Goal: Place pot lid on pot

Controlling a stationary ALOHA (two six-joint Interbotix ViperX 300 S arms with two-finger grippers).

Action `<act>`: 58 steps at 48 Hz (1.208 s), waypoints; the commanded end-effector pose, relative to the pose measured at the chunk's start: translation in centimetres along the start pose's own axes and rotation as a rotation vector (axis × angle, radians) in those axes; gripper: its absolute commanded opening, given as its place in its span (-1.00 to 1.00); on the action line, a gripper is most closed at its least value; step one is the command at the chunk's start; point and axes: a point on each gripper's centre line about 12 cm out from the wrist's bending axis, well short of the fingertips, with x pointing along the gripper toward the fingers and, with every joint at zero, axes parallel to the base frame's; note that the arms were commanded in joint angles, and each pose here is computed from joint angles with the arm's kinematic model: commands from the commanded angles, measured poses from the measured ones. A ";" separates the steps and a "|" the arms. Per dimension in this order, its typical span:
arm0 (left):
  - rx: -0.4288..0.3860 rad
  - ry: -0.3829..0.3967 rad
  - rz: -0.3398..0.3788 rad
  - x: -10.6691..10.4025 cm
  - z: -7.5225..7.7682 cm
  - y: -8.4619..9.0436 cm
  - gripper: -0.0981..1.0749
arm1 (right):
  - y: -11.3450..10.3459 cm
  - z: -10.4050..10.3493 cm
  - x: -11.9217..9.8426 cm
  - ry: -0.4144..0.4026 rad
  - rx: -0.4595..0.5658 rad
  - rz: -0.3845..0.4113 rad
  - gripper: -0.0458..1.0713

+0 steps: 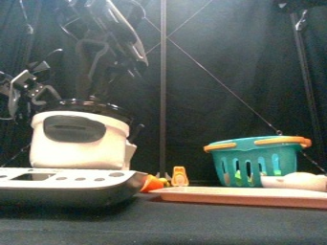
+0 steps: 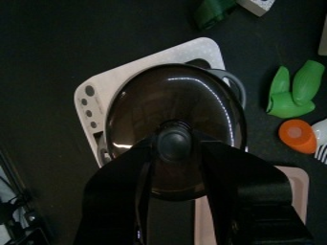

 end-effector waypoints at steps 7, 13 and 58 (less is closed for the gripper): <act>0.001 -0.016 0.000 0.2 0.6 -0.1 0.94 | 0.1 1.5 -2.2 -0.072 0.011 0.038 0.07; 0.003 -0.015 -0.002 0.2 0.6 -0.1 0.94 | 0.2 1.4 -1.9 -0.068 0.008 0.036 0.07; 0.002 -0.014 0.000 0.2 0.5 -0.1 0.93 | -0.3 0.9 -1.1 -0.031 0.023 0.029 0.10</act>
